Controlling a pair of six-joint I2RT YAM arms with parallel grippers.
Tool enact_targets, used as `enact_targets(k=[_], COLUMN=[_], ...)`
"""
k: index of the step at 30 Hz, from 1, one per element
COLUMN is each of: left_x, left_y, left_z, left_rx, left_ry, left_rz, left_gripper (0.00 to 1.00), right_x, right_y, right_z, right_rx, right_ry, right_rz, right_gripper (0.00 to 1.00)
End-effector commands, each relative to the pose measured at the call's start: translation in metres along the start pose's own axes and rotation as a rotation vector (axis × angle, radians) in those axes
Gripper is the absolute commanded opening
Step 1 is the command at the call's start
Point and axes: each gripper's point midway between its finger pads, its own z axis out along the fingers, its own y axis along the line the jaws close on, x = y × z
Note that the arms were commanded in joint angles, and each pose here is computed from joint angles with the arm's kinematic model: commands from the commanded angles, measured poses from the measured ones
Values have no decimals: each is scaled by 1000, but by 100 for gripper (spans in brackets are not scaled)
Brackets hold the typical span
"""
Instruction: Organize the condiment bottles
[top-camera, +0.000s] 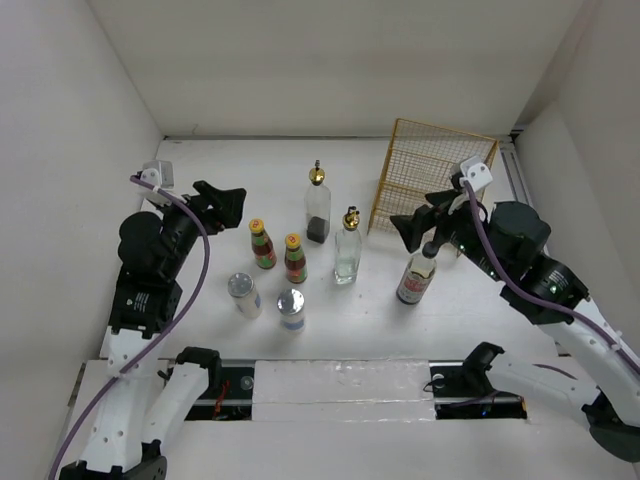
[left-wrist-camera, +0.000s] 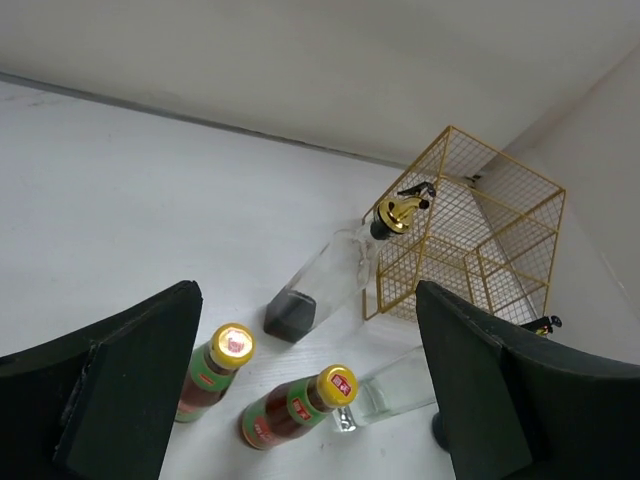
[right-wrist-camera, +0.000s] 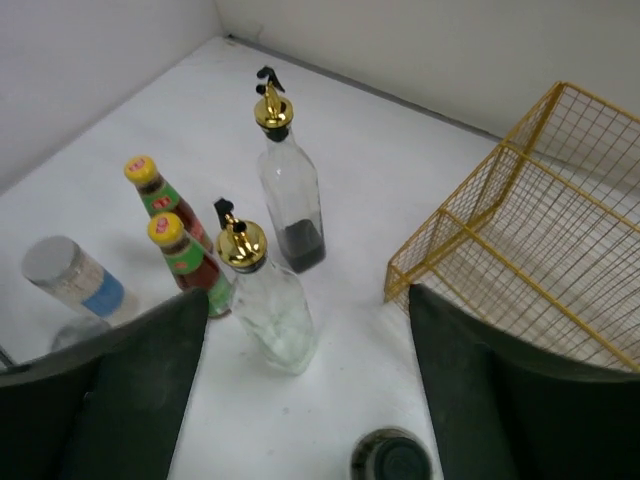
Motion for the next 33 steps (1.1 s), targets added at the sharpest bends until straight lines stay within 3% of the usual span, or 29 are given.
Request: enact_targets(k=[1,2,3,4,5,6,7,8,9,10,11,15,22,30,33], left_x=[3,2,5,10,10,13,13,15,14,16,18,26,23,23,23], left_y=[-3,-4,-4,-1,-1,1,1,2,5,6,10,17,14,14,14], left_z=[3,1,2,3,3,4,4,6,7,9,9,12,10,10,10], left_rx=[35,39,47,41,41,37,37,33,21,16,-3,-28,-12,-12,-12], left_ry=[3,-5,0,11,11,19,19,27,21,30,34,59,47,47,47], left_rz=[19,21,20,19,18,28,28,26,26,25,32,28,30,30,30], left_gripper=[84,79,72,66,59,47,16,9,9,10,26,65,68,68,68], right_x=[13,16,16,22,24,21,26,31,36,33,40,51,64,79,78], right_y=[9,8,10,10,13,17,20,23,27,27,29,33,48,62,67], right_z=[-2,-3,-1,2,3,3,9,13,18,20,25,42,81,111,118], right_rx=[-59,-58,-68,-68,-82,-105,-115,-127,-147,-149,-157,-169,-218,-266,-276], right_ry=[22,25,14,24,22,14,20,33,42,21,37,47,87,112,93], right_rz=[-34,-34,-33,-34,-33,-22,-22,-11,-11,-9,-1,-1,-16,-26,-27], right_gripper=[83,63,37,1,0,0,0,18,30,39,54,77,85,85,79])
